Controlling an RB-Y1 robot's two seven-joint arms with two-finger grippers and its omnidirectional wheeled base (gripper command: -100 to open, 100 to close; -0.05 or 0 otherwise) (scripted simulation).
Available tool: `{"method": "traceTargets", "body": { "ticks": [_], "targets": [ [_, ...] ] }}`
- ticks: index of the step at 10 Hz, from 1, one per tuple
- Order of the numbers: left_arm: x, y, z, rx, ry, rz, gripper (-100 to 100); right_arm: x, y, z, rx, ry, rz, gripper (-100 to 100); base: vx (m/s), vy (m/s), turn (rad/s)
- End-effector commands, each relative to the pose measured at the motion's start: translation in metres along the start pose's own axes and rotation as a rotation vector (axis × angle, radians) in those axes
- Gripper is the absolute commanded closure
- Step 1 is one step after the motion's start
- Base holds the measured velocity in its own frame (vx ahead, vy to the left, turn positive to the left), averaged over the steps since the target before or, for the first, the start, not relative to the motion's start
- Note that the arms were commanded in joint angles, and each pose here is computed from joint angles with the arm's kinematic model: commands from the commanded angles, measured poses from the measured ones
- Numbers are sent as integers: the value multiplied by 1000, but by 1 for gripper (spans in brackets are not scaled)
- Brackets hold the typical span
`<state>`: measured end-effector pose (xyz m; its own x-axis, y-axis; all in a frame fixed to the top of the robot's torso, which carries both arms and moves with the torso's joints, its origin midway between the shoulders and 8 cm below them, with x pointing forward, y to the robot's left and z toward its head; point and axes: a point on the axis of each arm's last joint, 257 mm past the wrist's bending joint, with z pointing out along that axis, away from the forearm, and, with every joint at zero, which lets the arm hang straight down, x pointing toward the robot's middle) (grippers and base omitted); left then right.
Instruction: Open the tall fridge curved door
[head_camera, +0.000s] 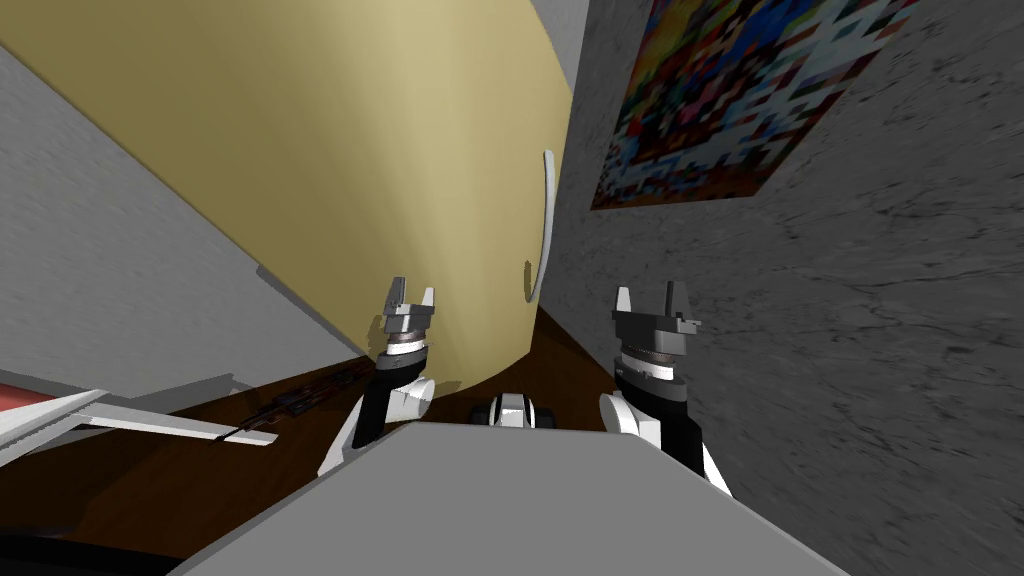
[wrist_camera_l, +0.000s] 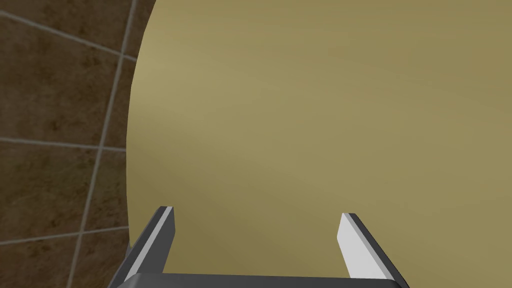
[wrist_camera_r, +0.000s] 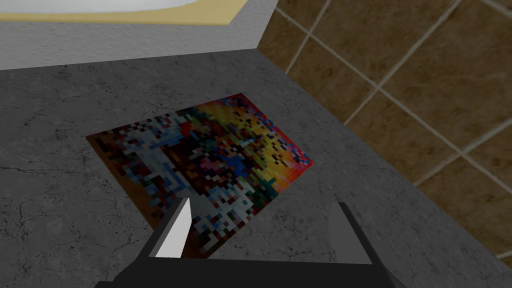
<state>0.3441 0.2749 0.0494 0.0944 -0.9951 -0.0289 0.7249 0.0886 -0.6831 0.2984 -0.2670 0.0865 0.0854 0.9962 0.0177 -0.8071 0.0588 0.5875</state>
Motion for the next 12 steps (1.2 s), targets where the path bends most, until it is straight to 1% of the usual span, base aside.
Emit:
{"method": "traceTargets", "body": {
  "ticks": [1,3,5,6,7,8,10,11,12],
  "targets": [
    [2,17,7,-24,58,18,-100,0,0,0,0,0,0,0,9,-99,35],
    [-4,33,14,-47,79,28,-100,0,0,0,0,0,0,0,17,-111,48],
    [-14,51,25,-69,83,33,-100,0,0,0,0,0,0,0,21,-149,57],
    [-14,53,24,-73,82,33,-100,0,0,0,0,0,0,0,20,-110,26],
    [-21,62,30,-85,78,34,-100,0,0,0,0,0,0,0,16,-81,36],
    [-21,63,30,-86,77,34,-100,0,0,0,0,0,0,0,9,-59,22],
    [-38,82,42,-112,55,32,-100,0,0,0,0,0,0,0,-3,-120,60],
    [-38,84,43,-114,55,31,-100,0,0,0,0,0,0,0,9,-118,33],
    [-47,94,50,-126,38,25,-100,0,0,0,0,0,0,0,17,-83,56]
  ]
}}
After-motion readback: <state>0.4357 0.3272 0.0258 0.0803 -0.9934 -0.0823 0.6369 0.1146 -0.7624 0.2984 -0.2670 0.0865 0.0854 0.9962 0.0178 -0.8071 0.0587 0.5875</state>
